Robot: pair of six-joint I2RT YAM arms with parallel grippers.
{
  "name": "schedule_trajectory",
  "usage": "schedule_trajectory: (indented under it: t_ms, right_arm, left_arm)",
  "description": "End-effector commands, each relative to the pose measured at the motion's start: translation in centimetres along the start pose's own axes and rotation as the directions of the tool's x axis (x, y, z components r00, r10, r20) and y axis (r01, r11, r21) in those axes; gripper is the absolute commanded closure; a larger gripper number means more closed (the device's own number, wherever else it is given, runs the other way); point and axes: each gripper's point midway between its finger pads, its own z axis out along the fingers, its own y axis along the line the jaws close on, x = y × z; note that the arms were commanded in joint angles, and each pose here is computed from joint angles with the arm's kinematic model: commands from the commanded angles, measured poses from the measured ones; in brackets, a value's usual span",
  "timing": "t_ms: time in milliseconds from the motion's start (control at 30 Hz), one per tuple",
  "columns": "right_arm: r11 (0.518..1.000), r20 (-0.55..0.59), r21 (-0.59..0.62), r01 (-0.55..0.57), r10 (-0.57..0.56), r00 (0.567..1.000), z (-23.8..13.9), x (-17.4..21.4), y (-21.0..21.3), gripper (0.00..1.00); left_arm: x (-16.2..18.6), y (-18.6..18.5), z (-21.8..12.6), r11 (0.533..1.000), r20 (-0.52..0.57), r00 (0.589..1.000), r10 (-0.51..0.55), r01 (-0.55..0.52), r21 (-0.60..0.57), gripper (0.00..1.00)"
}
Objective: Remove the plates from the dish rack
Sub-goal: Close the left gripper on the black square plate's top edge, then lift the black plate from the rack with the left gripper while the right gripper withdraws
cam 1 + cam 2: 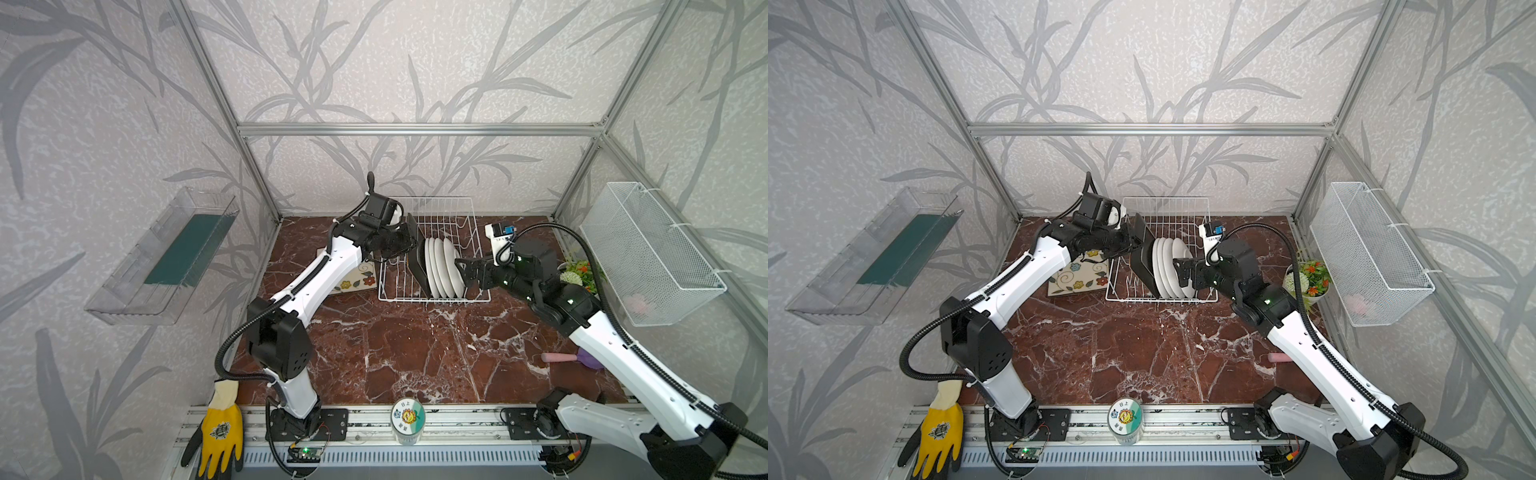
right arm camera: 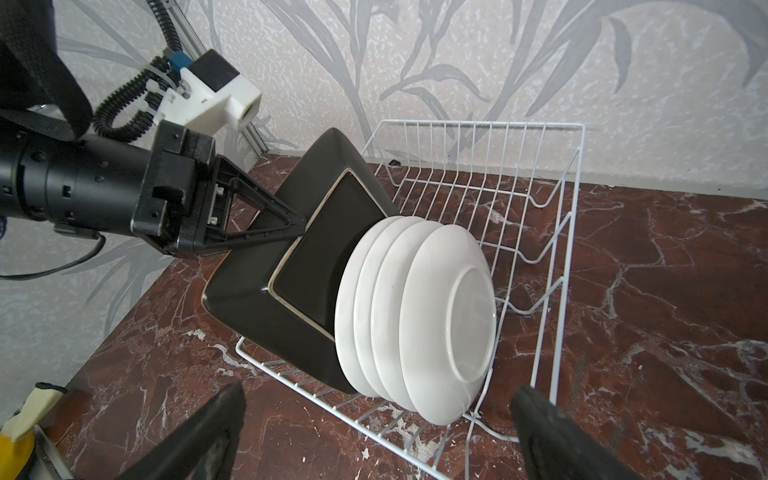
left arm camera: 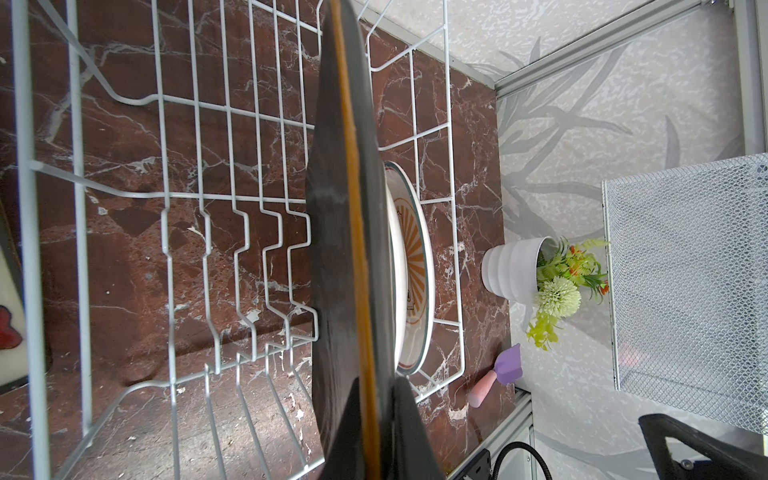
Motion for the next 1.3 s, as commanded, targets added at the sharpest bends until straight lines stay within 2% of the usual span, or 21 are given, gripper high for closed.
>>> schedule_trajectory:
  t_ms: [0, 700, 1267]
  right_arm:
    - [1.000, 0.026, -0.009, -0.003, 0.003, 1.000, 0.0, -0.7, 0.2, 0.01]
    - [1.000, 0.035, -0.022, -0.009, 0.010, 0.999, 0.4, -1.3, 0.4, 0.01]
    - [0.999, 0.016, -0.024, -0.033, 0.034, 0.999, 1.1, -0.9, 0.4, 0.01]
  left_arm:
    - [-4.7, -6.0, -7.3, 0.981, 0.235, 0.964, 0.121, -0.152, 0.121, 1.00]
    - [-6.0, -6.5, -10.7, 0.966, 0.312, 0.921, 0.234, -0.256, 0.031, 1.00]
    - [-6.9, -6.0, -11.2, 0.948, 0.337, 0.889, 0.311, -0.317, -0.038, 1.00]
